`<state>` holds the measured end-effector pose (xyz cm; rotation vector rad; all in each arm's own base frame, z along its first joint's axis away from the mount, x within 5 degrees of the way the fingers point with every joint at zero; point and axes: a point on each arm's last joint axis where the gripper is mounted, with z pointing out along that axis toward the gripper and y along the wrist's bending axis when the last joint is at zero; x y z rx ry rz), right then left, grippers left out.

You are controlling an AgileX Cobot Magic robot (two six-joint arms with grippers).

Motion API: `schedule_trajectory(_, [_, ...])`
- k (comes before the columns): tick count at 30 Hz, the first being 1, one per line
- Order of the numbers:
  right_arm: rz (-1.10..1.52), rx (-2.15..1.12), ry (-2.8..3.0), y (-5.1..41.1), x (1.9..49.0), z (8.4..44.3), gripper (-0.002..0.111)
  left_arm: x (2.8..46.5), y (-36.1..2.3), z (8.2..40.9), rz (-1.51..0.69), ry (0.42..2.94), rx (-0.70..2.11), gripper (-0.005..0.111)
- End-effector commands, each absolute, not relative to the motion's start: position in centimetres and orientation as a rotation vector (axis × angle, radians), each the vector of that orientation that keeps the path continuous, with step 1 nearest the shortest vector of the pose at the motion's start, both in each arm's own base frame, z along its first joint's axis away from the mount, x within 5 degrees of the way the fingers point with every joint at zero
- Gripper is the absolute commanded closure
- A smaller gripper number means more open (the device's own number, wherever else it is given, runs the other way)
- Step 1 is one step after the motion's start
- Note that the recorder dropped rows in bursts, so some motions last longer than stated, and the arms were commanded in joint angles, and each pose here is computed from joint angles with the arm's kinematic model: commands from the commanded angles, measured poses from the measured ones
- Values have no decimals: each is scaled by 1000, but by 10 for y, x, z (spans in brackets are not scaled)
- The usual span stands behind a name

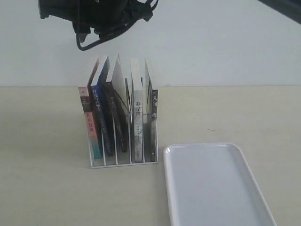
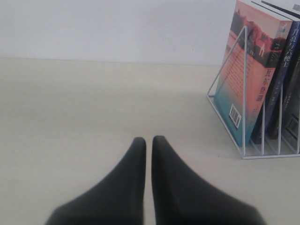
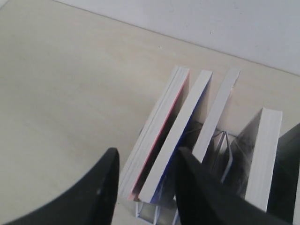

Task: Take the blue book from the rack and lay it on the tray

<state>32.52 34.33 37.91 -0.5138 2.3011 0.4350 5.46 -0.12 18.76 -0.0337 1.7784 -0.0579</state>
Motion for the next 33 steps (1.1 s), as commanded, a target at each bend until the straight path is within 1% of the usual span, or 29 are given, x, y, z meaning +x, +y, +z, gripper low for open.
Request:
schedule_trajectory(1, [380,-538,2336,347,331,365,70,54,-1,187,-66,1778,-39,103])
schedule_trajectory(5, [379,-543,2345,353,336,353,71,54,-1,187,-66,1778,-39,103])
schedule_trajectory(15, [390,-528,2337,359,341,343,71,54,-1,187,-66,1778,-39,103])
schedule_trajectory(24, [364,-525,2336,358,343,341,71,54,-1,187,-66,1778,-39,103])
schedule_trajectory(29, [259,-518,2369,354,347,331,71,54,-1,187,-66,1778,-39,103])
schedule_trajectory(33, [236,-516,2385,355,350,323,71,54,-1,187,-66,1778,-39,103])
